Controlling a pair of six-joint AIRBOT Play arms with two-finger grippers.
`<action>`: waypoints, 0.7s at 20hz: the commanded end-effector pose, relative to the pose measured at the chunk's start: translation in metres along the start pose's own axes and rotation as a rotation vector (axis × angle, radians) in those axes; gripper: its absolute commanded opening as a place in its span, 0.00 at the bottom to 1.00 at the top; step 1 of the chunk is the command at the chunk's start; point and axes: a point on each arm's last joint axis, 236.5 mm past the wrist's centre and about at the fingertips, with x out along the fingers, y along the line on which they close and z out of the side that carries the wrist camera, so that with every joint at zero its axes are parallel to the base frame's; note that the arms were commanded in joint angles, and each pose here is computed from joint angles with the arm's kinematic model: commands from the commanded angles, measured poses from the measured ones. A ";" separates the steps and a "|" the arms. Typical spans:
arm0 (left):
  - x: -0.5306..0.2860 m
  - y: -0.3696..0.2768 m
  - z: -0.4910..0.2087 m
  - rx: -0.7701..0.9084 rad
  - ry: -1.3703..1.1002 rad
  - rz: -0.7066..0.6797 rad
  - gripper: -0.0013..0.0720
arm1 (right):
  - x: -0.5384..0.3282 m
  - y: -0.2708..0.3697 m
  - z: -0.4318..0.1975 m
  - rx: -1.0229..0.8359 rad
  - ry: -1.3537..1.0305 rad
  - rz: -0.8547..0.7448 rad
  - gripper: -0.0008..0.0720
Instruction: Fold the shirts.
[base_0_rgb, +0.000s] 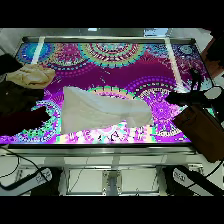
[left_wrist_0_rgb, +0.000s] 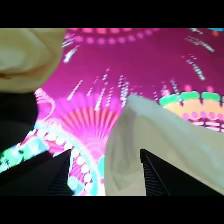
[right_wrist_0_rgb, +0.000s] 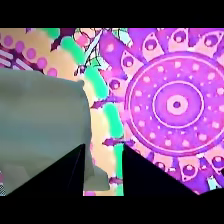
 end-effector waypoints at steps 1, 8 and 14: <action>-0.028 0.036 -0.095 -0.150 0.115 0.131 0.70 | 0.001 -0.009 -0.033 0.029 0.113 0.003 0.42; 0.049 0.004 -0.283 -0.753 0.305 0.086 0.70 | 0.022 0.000 -0.078 0.068 0.216 0.074 0.42; 0.086 -0.046 -0.348 -1.116 0.456 -0.060 0.70 | 0.021 0.021 -0.075 0.035 0.200 0.168 0.42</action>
